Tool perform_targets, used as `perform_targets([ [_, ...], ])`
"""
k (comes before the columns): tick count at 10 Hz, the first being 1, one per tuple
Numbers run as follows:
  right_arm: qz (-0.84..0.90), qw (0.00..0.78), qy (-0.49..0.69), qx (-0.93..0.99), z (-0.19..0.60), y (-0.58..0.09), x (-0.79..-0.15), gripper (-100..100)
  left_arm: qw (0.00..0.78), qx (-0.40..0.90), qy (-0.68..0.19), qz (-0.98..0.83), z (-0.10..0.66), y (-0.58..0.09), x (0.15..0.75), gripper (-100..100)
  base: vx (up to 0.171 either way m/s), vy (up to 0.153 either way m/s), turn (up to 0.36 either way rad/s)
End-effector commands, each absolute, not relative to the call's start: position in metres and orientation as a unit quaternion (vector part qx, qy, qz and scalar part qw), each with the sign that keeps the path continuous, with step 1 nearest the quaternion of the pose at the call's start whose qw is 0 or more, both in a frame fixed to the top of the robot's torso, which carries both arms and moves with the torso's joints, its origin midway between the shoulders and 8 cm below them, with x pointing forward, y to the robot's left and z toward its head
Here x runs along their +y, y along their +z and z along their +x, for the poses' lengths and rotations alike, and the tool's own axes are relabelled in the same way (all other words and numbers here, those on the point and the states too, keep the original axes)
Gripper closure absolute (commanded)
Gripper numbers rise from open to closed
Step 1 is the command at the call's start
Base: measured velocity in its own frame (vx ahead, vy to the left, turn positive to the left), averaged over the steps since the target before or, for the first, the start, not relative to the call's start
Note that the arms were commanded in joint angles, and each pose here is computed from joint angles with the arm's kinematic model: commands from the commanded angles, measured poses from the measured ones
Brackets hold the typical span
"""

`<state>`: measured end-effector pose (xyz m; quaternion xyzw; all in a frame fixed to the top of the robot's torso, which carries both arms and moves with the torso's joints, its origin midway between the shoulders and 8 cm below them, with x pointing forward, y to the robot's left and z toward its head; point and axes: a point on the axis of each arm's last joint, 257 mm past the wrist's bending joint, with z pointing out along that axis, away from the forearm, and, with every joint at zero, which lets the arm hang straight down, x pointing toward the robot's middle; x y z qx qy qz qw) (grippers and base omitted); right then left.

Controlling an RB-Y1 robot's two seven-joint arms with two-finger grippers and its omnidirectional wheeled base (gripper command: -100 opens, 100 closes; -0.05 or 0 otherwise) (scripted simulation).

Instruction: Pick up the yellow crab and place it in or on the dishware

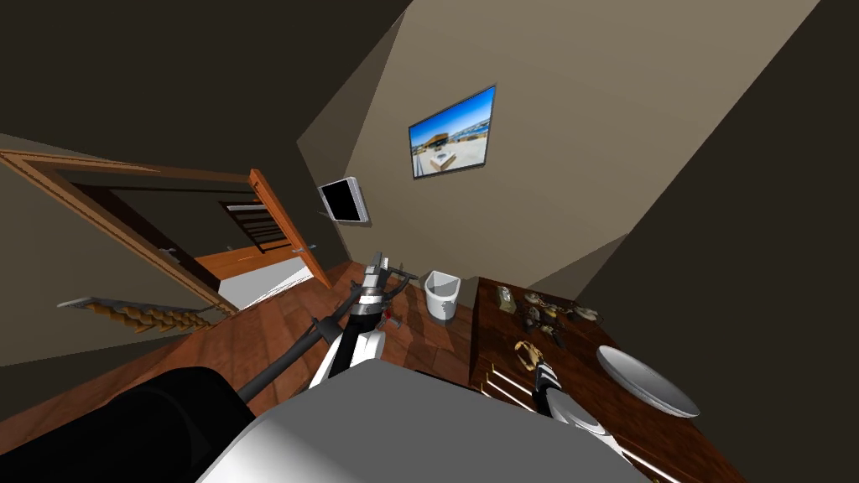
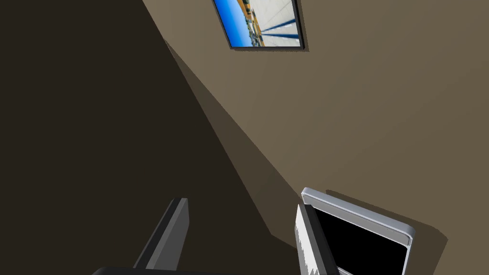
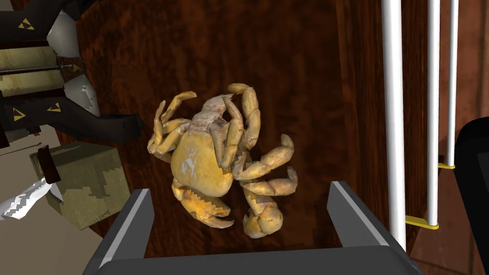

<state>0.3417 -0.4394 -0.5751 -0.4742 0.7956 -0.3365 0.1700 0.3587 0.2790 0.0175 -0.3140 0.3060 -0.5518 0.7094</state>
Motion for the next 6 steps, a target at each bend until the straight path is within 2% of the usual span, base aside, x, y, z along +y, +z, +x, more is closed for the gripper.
perform_targets([
  [1,-0.466,0.167,-0.339,0.8,0.338,-0.578,-0.433,-100,0.709,0.306,-0.552,-0.314,0.359,0.018,0.279,0,0.0,-0.116,0.128],
  [6,-0.457,0.164,-0.341,0.805,0.333,-0.584,-0.418,-100,0.709,0.306,-0.552,-0.314,0.359,0.018,0.279,0,0.003,-0.08,0.062],
])
